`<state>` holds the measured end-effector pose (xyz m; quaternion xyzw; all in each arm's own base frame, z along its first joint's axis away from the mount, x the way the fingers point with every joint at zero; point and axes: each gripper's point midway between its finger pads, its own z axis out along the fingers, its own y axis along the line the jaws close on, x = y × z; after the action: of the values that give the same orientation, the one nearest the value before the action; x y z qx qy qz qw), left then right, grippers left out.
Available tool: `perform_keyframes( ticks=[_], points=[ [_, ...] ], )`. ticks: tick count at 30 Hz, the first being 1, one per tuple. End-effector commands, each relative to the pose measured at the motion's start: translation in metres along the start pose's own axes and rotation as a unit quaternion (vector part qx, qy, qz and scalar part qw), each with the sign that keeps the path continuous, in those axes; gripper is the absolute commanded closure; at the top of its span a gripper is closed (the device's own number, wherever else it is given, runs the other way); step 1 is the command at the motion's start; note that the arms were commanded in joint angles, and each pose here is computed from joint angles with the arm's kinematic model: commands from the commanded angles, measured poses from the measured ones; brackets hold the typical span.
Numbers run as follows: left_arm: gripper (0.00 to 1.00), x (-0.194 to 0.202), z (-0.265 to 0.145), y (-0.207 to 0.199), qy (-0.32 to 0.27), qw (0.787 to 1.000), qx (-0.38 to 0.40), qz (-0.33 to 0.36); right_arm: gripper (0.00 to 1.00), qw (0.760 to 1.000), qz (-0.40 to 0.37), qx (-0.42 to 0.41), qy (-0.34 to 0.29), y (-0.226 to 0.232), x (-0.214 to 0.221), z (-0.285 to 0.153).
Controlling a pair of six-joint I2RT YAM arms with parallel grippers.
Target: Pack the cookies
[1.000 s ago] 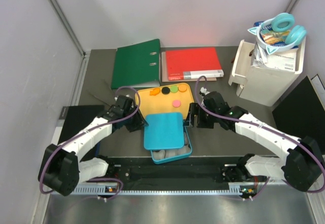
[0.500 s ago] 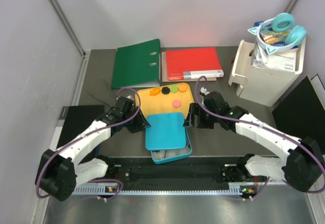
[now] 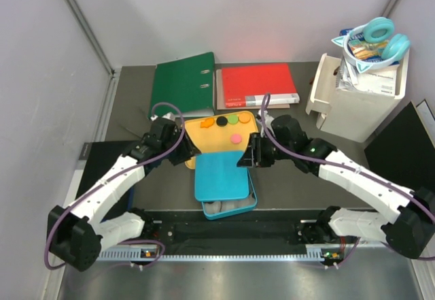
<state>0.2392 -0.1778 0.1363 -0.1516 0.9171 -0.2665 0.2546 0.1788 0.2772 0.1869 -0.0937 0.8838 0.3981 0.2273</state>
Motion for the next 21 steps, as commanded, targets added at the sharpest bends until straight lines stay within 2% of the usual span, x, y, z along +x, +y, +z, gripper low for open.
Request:
perform_keyframes(
  ticks=[1,2,4,5,11,18,21],
  points=[
    [0.48,-0.028,-0.008,-0.003,-0.056,0.998,-0.014,0.000,0.69,0.997,-0.023,-0.069,0.035,0.030,0.006,0.008],
    [0.48,-0.030,-0.004,-0.002,-0.055,0.998,-0.017,-0.003,0.81,0.997,-0.016,-0.063,0.048,0.023,0.012,0.015],
    [0.48,-0.040,-0.001,-0.004,-0.061,0.998,-0.015,-0.010,0.97,0.996,-0.011,-0.073,0.055,0.023,0.016,0.020],
    [0.48,-0.042,0.004,-0.003,-0.058,0.998,-0.020,-0.013,1.00,0.995,-0.007,-0.070,0.064,0.019,0.021,0.024],
    [0.47,-0.076,0.023,-0.016,-0.080,0.997,-0.008,-0.018,1.00,0.994,-0.007,-0.075,0.084,0.010,0.033,0.034],
    [0.46,-0.080,0.070,-0.024,-0.011,1.000,0.025,-0.014,1.00,0.991,0.010,-0.057,0.122,-0.015,0.060,0.048],
    [0.48,-0.071,0.089,-0.028,0.035,0.999,0.035,-0.006,1.00,0.990,0.011,-0.044,0.135,-0.026,0.070,0.050]
  ],
)
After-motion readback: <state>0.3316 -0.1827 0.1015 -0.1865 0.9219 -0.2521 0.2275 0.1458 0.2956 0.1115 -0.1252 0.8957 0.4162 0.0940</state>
